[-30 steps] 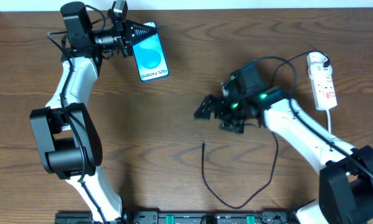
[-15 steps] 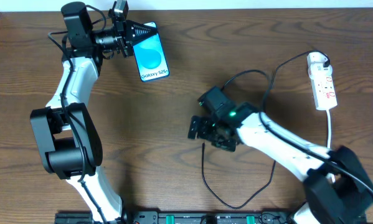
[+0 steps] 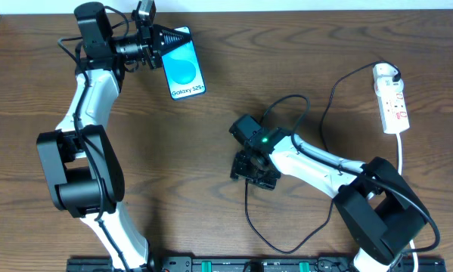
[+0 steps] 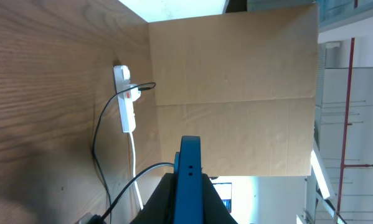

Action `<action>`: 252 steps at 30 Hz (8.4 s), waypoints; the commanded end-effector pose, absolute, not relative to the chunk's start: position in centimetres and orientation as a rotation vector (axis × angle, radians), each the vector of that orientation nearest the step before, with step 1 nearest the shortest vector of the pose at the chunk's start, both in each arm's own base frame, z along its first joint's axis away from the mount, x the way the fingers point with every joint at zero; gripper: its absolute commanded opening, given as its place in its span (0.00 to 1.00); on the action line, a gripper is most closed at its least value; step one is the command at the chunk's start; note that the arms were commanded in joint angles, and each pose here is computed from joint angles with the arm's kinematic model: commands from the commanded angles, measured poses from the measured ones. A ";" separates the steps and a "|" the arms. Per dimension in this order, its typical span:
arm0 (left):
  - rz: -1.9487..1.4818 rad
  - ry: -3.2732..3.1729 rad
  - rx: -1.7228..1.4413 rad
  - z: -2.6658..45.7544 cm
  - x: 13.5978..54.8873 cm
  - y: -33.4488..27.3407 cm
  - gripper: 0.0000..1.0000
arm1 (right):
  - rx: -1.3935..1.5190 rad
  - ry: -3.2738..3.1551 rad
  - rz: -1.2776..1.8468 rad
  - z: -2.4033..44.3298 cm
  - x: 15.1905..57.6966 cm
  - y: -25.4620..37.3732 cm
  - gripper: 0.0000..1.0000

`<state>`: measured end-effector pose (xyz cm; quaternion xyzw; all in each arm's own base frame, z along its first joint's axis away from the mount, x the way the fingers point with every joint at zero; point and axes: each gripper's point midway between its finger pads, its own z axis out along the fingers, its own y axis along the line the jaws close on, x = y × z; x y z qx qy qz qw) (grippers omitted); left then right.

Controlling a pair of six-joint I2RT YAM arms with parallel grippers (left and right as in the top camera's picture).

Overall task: Plug charger to phone and switch on socket
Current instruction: 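Grasp the black cable's connector end on the table with the right gripper, then lift the connector and bring it to the phone's bottom port, then push the connector into the phone's port with the right gripper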

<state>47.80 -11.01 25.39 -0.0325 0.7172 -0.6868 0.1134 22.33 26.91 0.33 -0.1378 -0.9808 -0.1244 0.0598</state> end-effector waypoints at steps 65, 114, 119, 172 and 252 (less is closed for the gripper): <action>-2.013 2.083 -0.022 26.7 46.9 -11.0 0.07 | -0.418 -2.958 -0.226 -1.8 21.2 25.3 0.11; -2.013 2.083 -0.022 26.7 46.9 -11.0 0.08 | -0.416 -2.985 -0.203 -1.8 21.7 24.9 0.01; -2.013 2.083 -0.022 26.7 46.9 -11.0 0.07 | -0.404 -2.940 -0.350 -1.4 21.9 26.7 0.01; -1.797 2.060 -0.051 26.1 49.9 -16.9 0.07 | 0.894 -2.253 -2.318 19.8 33.2 29.6 0.01; -1.862 2.046 0.136 27.1 47.7 -21.1 0.07 | 0.842 -2.310 -2.334 19.8 34.6 28.4 0.01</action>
